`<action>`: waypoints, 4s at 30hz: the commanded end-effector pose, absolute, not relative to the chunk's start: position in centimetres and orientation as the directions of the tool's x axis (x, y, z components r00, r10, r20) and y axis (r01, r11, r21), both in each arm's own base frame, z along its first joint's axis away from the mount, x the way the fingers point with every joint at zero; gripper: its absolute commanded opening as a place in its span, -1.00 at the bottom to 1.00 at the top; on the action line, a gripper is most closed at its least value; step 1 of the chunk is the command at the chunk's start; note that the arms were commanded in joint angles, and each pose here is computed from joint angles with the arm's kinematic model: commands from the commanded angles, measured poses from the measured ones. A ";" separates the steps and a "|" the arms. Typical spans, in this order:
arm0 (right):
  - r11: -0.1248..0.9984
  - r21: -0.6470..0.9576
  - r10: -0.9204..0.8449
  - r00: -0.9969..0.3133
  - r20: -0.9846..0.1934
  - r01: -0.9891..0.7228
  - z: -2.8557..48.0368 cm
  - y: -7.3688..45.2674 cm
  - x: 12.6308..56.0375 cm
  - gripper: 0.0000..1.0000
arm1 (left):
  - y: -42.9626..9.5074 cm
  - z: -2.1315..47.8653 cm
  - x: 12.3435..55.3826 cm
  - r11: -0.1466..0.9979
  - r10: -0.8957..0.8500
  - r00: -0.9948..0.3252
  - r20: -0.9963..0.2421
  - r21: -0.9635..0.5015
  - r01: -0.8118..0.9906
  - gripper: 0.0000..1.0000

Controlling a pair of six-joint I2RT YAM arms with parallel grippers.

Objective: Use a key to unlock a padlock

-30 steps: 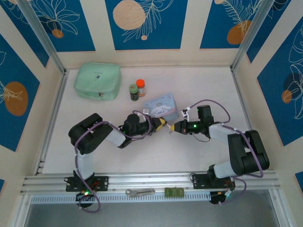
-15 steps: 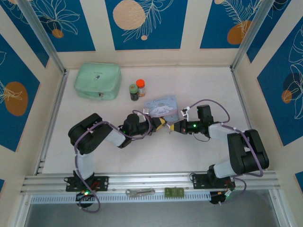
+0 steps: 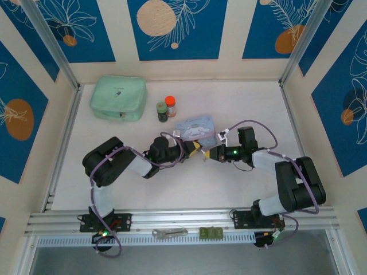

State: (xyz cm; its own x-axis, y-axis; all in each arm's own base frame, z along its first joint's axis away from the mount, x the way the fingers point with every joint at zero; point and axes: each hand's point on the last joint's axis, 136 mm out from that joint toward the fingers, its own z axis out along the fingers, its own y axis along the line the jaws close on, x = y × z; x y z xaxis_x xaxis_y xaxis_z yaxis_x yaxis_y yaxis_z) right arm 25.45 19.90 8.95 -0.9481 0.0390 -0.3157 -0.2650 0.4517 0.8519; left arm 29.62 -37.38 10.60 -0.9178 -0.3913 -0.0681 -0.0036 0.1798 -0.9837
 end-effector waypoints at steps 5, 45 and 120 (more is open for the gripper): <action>0.419 0.857 0.017 -0.941 -0.337 -0.300 10.2 20.4 25.4 -1.00 | -38.3 13.6 29.2 0.103 -0.339 -0.932 -0.127 -0.990 0.097 -1.00; 0.555 0.812 0.194 -0.922 -0.335 -0.178 10.3 19.7 31.3 -1.00 | -39.5 13.3 25.9 0.057 -0.168 -0.968 -0.186 -0.982 0.179 -1.00; 0.405 0.911 0.704 -0.661 -0.259 0.076 11.5 17.6 30.2 -1.00 | -37.2 14.5 31.4 0.022 -0.633 -0.774 -0.035 -0.999 0.027 -1.00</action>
